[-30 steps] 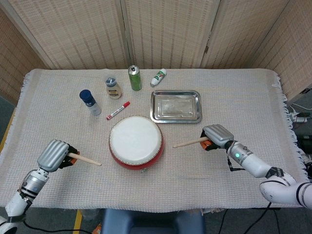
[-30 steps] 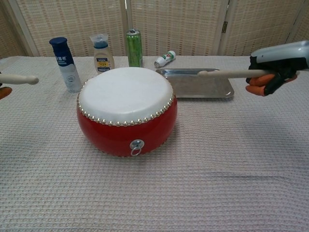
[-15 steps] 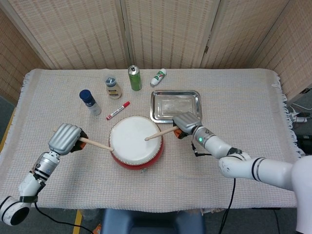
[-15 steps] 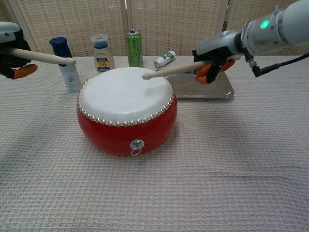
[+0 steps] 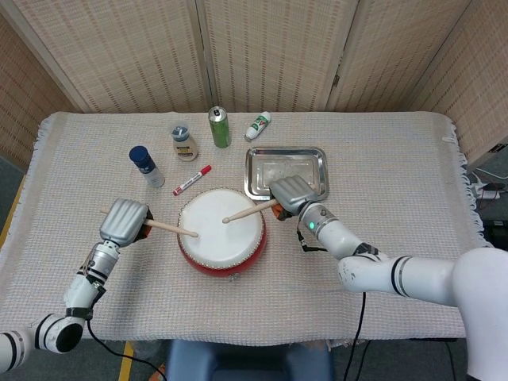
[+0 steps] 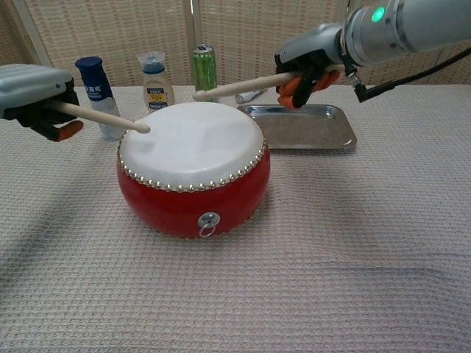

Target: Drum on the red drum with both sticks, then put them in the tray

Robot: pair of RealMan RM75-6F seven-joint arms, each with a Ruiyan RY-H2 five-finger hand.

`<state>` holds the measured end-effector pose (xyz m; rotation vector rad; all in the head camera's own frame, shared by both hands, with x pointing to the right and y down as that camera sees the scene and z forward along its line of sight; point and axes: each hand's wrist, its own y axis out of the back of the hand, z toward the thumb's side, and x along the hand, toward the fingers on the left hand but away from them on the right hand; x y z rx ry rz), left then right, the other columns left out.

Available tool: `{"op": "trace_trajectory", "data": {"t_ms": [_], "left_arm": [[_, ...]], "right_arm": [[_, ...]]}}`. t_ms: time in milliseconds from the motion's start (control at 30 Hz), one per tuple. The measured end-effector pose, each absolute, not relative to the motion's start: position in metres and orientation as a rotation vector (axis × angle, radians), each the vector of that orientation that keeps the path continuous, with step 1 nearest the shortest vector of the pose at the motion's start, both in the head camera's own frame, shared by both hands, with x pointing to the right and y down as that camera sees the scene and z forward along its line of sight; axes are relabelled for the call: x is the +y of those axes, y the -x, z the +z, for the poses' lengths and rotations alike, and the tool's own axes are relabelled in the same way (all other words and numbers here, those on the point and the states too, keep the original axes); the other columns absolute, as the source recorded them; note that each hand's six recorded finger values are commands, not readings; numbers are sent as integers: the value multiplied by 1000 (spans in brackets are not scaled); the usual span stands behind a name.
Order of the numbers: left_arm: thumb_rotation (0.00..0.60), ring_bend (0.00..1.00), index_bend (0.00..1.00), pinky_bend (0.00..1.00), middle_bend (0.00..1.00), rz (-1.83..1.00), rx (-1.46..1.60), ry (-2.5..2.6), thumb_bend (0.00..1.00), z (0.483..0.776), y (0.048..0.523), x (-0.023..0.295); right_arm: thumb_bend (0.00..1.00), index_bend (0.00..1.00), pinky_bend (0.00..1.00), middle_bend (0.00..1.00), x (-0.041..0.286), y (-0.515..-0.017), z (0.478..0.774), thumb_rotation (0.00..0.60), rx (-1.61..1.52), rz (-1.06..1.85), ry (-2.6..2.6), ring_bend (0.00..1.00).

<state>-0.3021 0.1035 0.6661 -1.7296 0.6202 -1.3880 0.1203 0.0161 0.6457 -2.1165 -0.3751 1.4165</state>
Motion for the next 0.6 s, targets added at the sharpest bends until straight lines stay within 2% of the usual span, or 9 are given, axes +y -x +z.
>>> {"op": "trace_trajectory", "data": {"t_ms": [100, 200, 500, 600], "left_arm": [[600, 1000, 1000, 1000, 1000, -1423, 576, 1707, 547, 679, 298, 110], [600, 1000, 1000, 1000, 1000, -1454, 556, 1682, 547, 683, 299, 110], [600, 1000, 1000, 1000, 1000, -1379, 793, 1738, 546, 640, 299, 91], [600, 1000, 1000, 1000, 1000, -1371, 794, 1742, 547, 639, 298, 91]], "right_arm": [[1000, 1000, 1000, 1000, 9, -123, 629, 600, -434, 1372, 2144, 1000], [1000, 1000, 1000, 1000, 10, -128, 632, 600, -421, 1383, 2139, 1000], [1000, 1000, 1000, 1000, 34, -148, 688, 600, -218, 1546, 2026, 1000], [1000, 1000, 1000, 1000, 37, -149, 695, 600, -189, 1570, 2004, 1000]]}}
